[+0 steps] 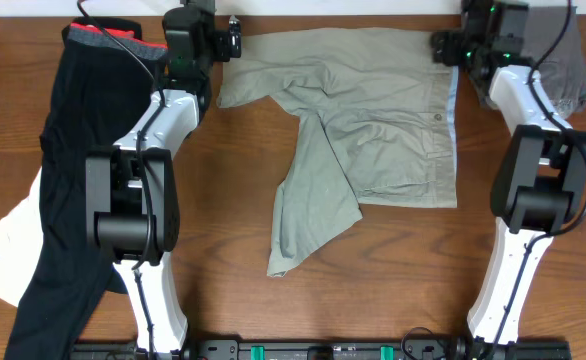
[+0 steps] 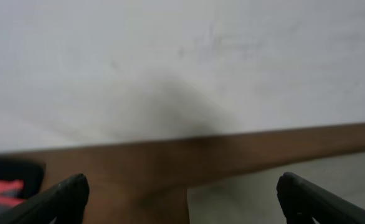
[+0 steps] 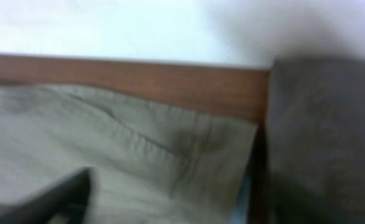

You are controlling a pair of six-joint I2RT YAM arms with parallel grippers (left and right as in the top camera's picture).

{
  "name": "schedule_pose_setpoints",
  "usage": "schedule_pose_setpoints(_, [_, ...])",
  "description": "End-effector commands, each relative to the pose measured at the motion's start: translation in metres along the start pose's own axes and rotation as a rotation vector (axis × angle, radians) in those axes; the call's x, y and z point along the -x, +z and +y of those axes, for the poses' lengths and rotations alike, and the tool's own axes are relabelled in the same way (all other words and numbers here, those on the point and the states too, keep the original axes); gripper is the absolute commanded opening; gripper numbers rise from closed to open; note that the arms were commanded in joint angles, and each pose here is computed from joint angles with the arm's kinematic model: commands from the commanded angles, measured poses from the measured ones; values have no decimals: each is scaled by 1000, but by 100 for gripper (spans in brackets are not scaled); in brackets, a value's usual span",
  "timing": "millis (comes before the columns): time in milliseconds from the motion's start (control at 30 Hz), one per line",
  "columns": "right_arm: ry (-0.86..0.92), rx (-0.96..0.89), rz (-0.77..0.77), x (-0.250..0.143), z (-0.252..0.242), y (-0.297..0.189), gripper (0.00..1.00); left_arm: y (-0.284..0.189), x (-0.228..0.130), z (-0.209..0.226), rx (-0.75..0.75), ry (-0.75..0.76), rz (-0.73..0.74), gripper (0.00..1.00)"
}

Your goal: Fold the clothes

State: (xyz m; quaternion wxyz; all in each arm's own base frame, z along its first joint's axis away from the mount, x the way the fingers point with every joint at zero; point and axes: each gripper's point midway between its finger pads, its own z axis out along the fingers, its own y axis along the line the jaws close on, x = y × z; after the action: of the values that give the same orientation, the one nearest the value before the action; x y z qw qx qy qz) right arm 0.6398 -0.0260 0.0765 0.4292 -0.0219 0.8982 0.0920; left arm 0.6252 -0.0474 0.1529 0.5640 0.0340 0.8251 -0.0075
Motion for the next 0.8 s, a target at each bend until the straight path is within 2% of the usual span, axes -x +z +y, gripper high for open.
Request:
schedule_pose_setpoints(0, [32,-1,-23,14,2,-9,99,-6,0,11,30,-41,36,98])
schedule_pose_setpoints(233, [64,21,73,28,21,-76,99,-80,14,-1,2,-20,226,98])
schedule_pose_setpoints(400, [77,37,114,44,44,-148,99,-157,12,-46,-84,55,389,98])
schedule_pose_setpoints(600, [73,30,99,58,55,-202,99,-210,-38,-133,-251,211,598,98])
schedule_pose_setpoints(767, [97,24,134,50,51,-207,99,-234,-78,-201,-375,351,689,98])
